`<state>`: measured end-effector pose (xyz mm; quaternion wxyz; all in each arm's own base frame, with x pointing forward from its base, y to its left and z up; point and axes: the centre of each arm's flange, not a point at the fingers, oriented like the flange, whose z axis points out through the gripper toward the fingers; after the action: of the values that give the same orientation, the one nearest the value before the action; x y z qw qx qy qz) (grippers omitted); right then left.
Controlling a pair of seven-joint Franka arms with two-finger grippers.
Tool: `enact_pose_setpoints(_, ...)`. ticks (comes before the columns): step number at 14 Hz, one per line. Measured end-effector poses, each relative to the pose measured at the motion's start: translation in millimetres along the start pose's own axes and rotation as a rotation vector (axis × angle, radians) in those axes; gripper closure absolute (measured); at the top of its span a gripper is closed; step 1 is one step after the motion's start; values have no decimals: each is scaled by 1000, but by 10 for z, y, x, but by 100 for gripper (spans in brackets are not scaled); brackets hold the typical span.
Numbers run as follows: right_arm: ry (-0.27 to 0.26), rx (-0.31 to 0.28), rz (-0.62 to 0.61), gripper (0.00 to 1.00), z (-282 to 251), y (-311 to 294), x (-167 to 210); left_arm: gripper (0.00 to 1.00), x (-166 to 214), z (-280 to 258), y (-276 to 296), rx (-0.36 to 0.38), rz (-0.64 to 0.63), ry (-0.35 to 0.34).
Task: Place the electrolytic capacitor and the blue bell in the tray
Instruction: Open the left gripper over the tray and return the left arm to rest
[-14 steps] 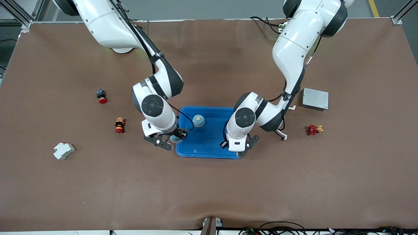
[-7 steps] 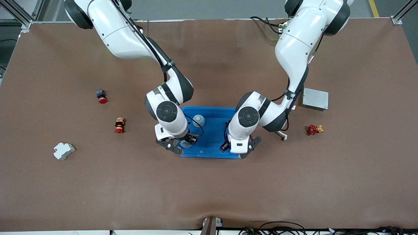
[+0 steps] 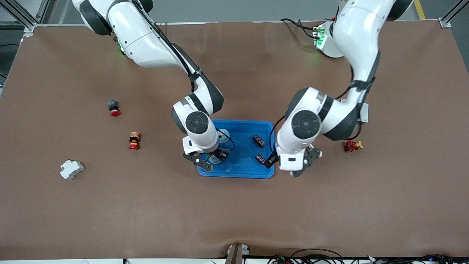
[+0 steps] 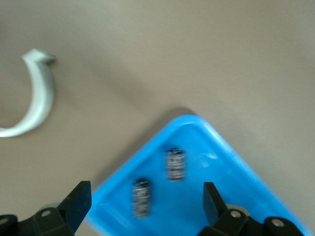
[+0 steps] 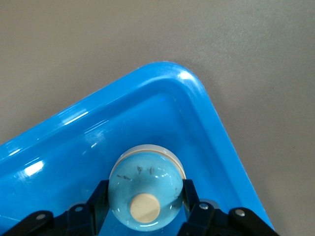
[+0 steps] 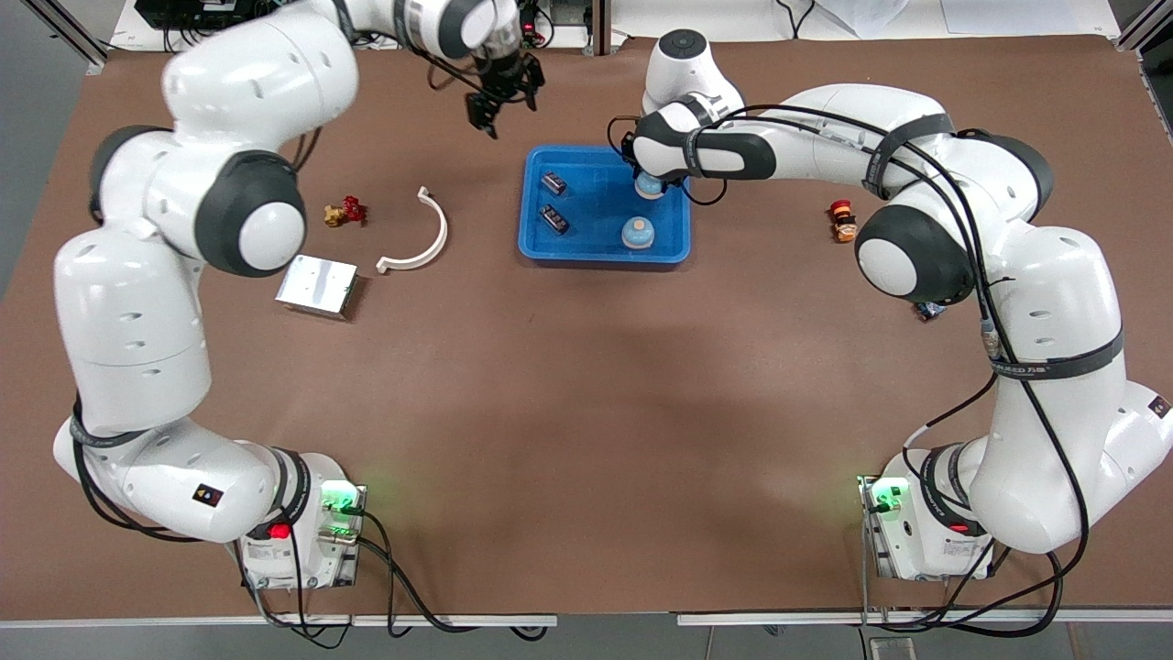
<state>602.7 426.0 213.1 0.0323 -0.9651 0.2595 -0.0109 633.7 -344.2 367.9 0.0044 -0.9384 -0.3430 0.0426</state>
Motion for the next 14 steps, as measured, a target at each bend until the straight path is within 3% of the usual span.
enact_pose_setpoints(3, -1, 0, 15, 36, 66, -26, -36, 0, 283, -565, -483, 69, 154, -29)
enact_pose_setpoints(8, -2, -1, 23, 36, 171, -103, -128, 0, 1001, -1331, -1890, 53, 433, -51)
enact_pose_setpoints(12, -3, -2, 26, 36, 194, -109, -133, 0, 1321, -1360, -2722, 50, 581, -70)
enact_pose_setpoints(14, -3, -2, 39, 36, 198, -111, -133, 0, 1346, -1292, -2842, 34, 612, -36)
